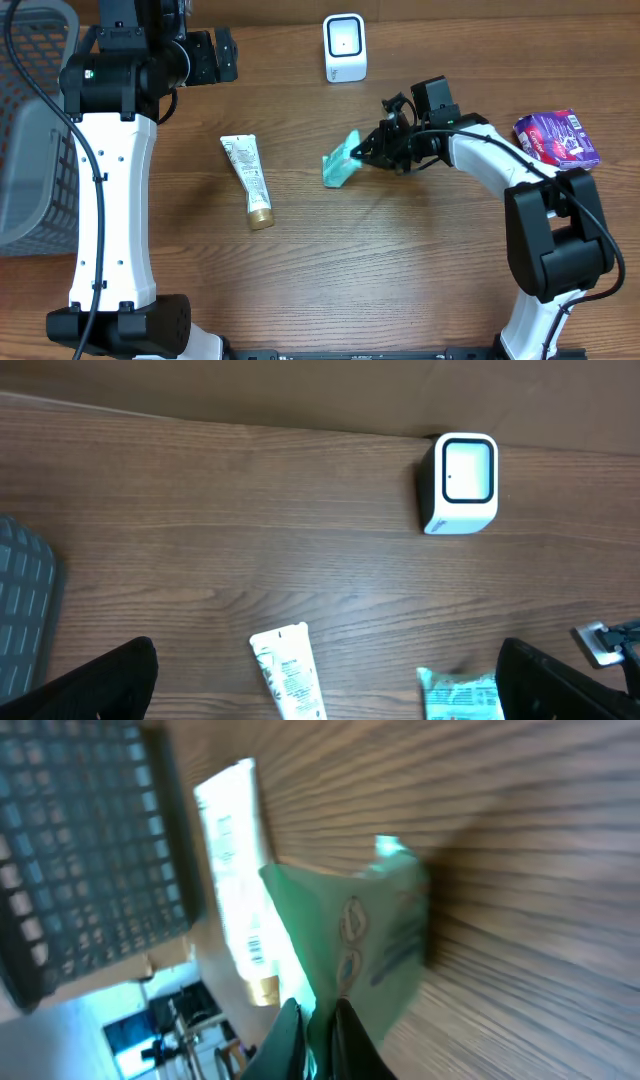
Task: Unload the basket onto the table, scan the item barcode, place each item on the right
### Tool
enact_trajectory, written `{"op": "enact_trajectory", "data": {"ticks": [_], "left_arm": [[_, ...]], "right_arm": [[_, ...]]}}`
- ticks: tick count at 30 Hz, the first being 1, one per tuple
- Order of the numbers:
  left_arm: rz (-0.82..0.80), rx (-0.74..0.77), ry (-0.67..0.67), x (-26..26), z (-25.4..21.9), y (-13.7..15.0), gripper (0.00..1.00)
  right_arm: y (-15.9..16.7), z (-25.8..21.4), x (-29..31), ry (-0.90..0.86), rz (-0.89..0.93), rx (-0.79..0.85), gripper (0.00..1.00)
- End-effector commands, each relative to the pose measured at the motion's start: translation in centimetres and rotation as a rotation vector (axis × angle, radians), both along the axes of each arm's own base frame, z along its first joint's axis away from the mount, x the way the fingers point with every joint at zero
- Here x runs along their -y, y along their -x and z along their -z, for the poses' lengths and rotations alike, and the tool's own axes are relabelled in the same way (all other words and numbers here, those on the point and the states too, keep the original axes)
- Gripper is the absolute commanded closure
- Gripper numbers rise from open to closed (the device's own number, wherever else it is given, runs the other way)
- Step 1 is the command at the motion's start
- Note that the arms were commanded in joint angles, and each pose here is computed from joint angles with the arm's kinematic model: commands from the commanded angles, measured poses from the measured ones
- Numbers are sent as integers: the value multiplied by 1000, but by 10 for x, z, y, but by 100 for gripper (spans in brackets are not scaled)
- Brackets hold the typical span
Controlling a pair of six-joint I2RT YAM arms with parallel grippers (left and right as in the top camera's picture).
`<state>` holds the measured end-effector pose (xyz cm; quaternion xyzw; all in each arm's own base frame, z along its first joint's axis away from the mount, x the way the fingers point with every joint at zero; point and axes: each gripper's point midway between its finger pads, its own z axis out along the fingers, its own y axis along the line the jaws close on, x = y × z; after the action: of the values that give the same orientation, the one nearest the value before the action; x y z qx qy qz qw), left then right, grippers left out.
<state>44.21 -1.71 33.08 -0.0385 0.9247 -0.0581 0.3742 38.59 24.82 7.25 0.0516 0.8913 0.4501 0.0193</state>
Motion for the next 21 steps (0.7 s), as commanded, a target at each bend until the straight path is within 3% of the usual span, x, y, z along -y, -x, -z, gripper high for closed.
{"op": "enact_trajectory", "data": {"ticks": [1, 6, 11, 15, 21], "left_arm": [[13, 7, -15, 1, -2, -2, 0], [14, 7, -15, 1, -2, -2, 0], [14, 7, -15, 1, -2, -2, 0], [14, 7, -15, 1, -2, -2, 0], [14, 7, -15, 1, -2, -2, 0]], "right_arm": [[-5, 19, 27, 148, 37, 25, 66], [-2, 35, 63, 321, 53, 4, 49], [-8, 9, 74, 368, 3, 52, 49], [-10, -13, 45, 344, -62, 124, 52], [-19, -13, -17, 349, -32, 227, 43]]}}
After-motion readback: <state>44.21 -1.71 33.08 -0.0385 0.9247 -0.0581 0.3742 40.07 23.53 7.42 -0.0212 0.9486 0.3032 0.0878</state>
